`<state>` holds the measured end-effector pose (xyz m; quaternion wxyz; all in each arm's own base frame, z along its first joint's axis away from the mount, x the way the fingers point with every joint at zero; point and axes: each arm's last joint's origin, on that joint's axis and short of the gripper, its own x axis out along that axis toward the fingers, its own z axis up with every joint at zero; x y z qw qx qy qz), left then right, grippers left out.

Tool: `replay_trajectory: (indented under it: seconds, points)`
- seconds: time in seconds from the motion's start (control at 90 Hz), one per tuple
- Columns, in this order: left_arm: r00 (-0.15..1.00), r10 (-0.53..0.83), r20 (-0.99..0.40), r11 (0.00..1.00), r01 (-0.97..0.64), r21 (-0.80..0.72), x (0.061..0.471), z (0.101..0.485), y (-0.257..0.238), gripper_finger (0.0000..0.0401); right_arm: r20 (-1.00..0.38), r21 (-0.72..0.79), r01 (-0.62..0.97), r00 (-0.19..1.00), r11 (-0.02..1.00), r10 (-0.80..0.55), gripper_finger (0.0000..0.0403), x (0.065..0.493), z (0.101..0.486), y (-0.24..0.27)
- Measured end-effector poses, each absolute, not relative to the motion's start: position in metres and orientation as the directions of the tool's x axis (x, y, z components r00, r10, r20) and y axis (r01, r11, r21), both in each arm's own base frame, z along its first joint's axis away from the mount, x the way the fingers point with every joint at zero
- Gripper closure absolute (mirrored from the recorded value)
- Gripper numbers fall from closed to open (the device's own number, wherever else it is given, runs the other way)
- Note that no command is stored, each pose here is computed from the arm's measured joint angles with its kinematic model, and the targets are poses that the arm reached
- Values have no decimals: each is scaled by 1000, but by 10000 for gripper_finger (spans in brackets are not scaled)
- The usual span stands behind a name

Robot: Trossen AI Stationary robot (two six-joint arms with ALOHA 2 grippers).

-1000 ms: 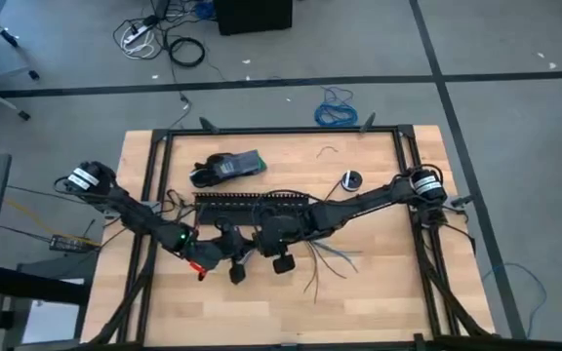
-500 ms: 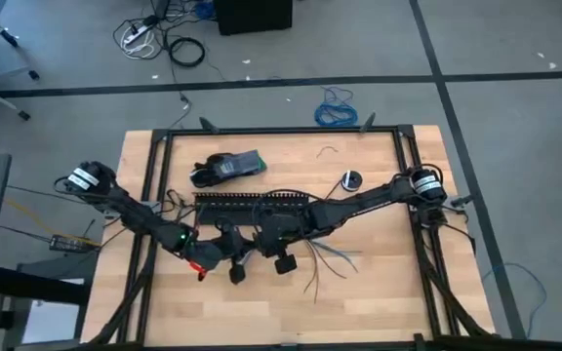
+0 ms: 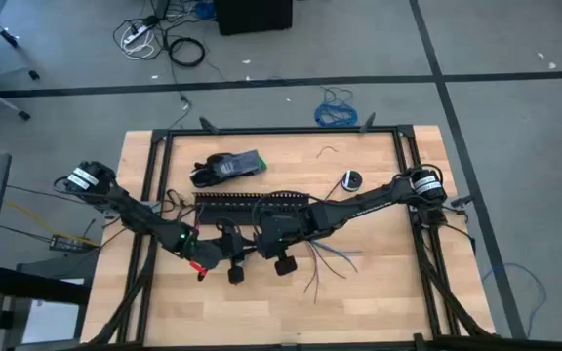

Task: Ziptie cables
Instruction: Wrap the black zip tie on the cables

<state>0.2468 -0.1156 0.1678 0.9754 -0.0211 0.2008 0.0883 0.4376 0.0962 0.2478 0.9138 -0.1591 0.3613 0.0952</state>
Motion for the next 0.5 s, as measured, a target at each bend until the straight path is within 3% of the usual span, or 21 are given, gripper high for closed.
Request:
replay_trajectory:
  seconds: [0.5]
  points:
    - [895, 150, -421, 986, -166, -1, 246, 165, -115, 359, -682, -229, -280, 729, 932, 52, 403, 438, 249, 96]
